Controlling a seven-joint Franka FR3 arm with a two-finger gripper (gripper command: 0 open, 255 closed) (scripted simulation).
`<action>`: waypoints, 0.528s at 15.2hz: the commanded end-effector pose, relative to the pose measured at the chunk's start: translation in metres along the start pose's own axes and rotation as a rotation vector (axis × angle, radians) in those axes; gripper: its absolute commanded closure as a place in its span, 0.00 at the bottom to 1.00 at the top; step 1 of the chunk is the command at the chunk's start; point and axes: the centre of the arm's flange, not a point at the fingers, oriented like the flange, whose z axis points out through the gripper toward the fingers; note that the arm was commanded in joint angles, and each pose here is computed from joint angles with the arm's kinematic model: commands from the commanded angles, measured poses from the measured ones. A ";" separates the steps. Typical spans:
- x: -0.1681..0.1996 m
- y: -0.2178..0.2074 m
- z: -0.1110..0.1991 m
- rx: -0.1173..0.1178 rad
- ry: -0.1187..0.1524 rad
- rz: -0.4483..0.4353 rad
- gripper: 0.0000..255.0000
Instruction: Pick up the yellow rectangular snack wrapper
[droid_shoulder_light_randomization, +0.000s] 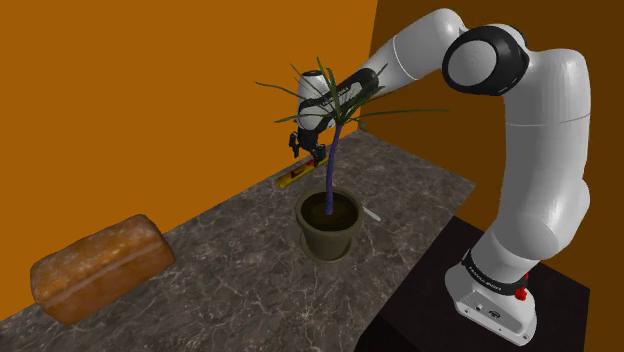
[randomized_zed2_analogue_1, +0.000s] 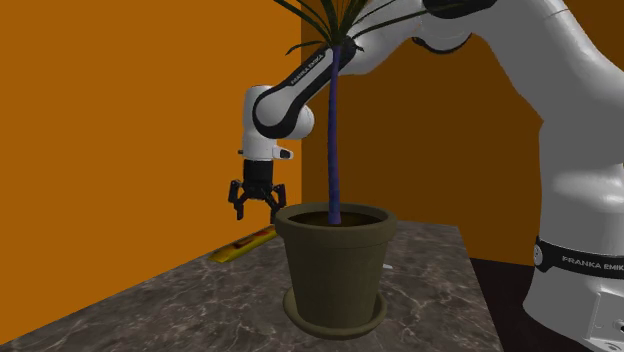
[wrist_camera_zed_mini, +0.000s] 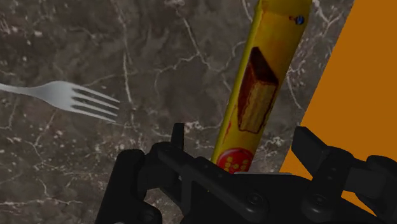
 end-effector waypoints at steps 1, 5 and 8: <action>0.015 -0.011 0.016 0.002 0.006 0.075 0.00; 0.025 -0.018 0.037 0.003 0.010 0.120 0.00; 0.025 -0.017 0.053 0.003 0.010 0.120 0.00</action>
